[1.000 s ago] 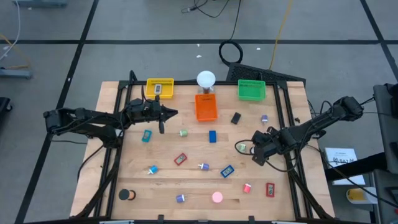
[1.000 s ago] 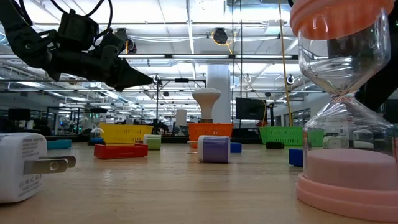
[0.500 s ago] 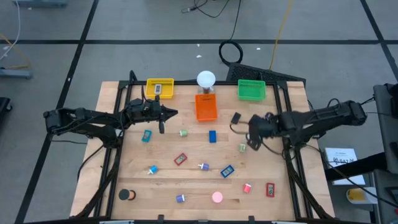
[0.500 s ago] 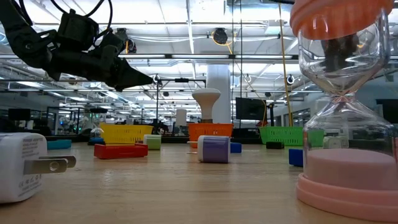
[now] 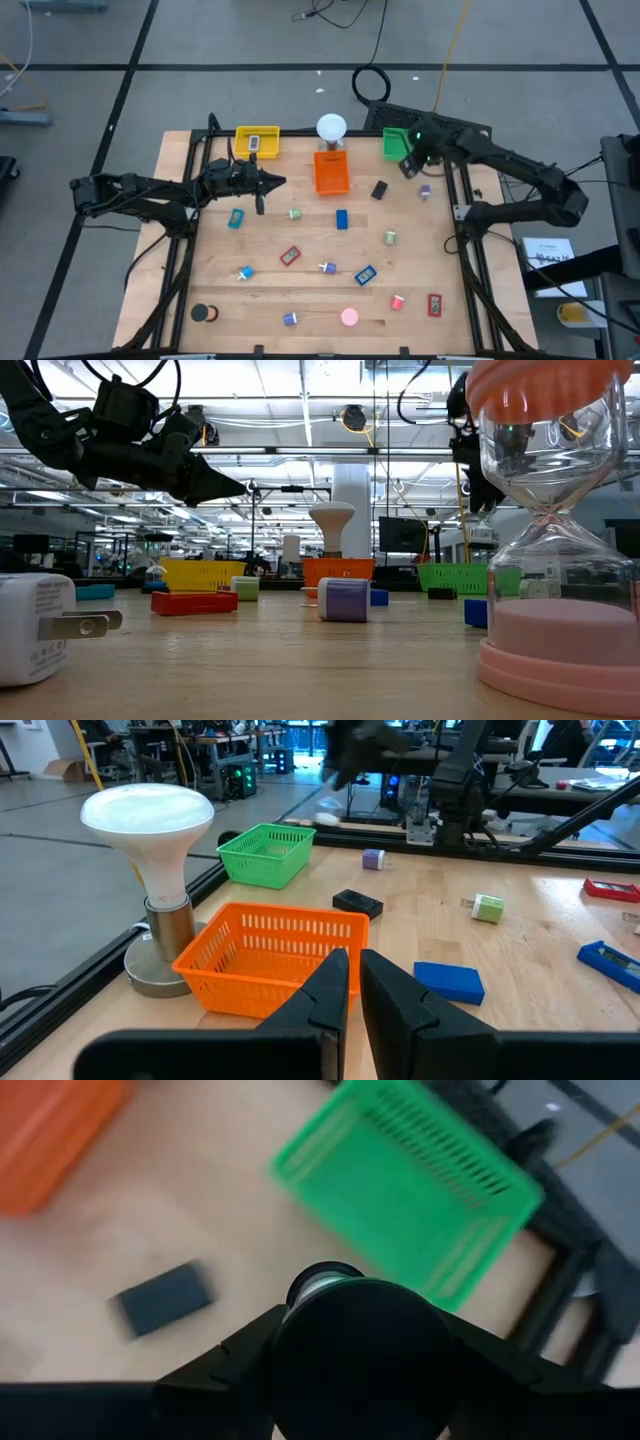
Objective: Pick & Place Office items
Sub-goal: Put the white sandglass timer into the green bin
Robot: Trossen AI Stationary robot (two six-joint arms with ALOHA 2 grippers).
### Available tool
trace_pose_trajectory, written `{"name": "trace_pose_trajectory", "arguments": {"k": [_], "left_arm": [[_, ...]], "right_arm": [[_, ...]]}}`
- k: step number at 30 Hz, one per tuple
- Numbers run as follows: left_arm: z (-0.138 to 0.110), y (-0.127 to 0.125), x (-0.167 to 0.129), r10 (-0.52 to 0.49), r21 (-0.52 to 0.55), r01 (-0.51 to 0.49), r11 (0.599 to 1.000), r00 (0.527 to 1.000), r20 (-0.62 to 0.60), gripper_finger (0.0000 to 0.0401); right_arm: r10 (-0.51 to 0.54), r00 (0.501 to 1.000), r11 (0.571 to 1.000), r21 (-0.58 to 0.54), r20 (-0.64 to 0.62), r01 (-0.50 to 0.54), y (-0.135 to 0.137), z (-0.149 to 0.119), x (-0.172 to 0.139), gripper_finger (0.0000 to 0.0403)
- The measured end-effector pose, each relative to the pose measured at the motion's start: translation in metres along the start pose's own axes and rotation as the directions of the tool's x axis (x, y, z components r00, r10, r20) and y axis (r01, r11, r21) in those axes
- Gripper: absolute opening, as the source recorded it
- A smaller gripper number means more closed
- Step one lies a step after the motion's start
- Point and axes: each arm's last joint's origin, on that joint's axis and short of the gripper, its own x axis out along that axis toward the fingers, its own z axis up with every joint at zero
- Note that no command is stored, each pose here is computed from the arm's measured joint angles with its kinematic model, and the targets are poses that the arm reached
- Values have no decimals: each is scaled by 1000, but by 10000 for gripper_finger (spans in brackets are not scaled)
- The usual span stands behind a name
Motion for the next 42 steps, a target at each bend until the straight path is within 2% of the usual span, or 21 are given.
{"name": "trace_pose_trajectory", "arguments": {"k": [7, 10, 15, 23, 28, 42], "left_arm": [[0, 0, 0, 0, 0, 0, 1000, 1000, 0, 31], [0, 0, 0, 0, 1, 0, 1000, 1000, 0, 31], [0, 0, 0, 0, 1, 0, 1000, 1000, 0, 31], [0, 0, 0, 0, -1, 0, 1000, 1000, 0, 31], [0, 0, 0, 0, -3, 0, 1000, 1000, 0, 31], [0, 0, 0, 0, -3, 0, 1000, 1000, 0, 31]], "right_arm": [[39, 996, 998, 41, 84, -42, -29, 27, 32, 203], [24, 999, 998, 52, 38, -26, -36, 34, 49, 205], [-4, 1000, 1000, 7, -27, 5, -39, 47, 71, 200], [-40, 995, 999, -8, -95, 40, -56, 49, 80, 204], [-55, 995, 998, 21, -78, 57, -66, 49, 82, 201], [-55, 997, 998, 26, -52, 57, -66, 49, 85, 206]]}}
